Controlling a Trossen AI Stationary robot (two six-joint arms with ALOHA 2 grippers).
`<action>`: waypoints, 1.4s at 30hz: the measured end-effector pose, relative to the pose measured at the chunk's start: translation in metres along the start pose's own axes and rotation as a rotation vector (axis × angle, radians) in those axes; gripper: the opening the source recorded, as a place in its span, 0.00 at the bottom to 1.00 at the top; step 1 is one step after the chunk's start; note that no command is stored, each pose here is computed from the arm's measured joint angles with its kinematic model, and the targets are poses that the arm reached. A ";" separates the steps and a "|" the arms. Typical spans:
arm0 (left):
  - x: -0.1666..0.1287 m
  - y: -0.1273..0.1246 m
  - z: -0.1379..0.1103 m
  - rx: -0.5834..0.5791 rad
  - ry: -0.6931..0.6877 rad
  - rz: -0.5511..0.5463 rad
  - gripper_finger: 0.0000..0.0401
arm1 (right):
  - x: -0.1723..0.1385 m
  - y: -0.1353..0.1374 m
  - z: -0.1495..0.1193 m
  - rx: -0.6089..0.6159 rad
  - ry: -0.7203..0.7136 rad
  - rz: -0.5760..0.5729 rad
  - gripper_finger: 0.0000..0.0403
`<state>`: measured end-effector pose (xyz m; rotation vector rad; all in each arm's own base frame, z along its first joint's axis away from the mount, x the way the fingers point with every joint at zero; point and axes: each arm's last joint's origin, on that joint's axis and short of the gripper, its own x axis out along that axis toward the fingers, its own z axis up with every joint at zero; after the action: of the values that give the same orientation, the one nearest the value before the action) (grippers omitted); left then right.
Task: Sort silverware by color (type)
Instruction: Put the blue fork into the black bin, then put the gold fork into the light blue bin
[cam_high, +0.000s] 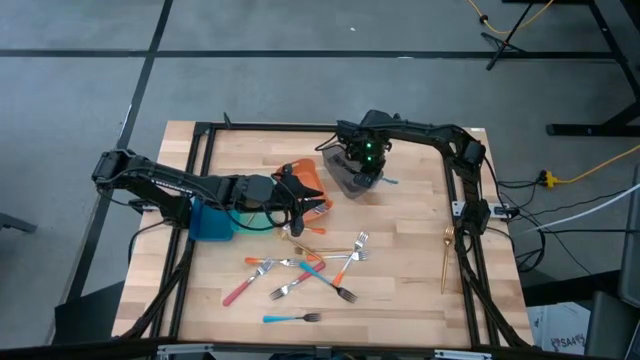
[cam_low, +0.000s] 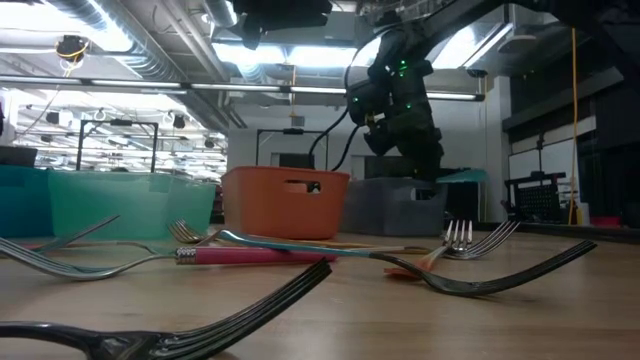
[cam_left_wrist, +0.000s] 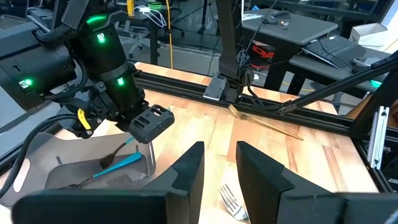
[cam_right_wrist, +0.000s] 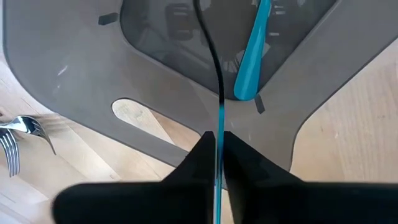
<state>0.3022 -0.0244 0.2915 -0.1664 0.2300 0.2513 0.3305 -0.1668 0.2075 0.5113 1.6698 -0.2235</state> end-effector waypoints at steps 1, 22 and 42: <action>0.000 0.000 0.000 0.000 0.000 0.000 0.22 | 0.000 0.000 0.000 0.000 0.000 0.000 0.08; 0.000 0.000 0.000 -0.001 0.000 0.000 0.22 | -0.012 0.002 -0.006 -0.008 -0.033 -0.003 0.21; 0.000 0.000 0.000 -0.006 0.000 0.000 0.22 | -0.104 0.043 -0.089 -0.013 -0.339 -0.152 0.21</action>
<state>0.3022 -0.0243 0.2915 -0.1723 0.2298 0.2519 0.2797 -0.1122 0.3304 0.3159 1.3776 -0.3890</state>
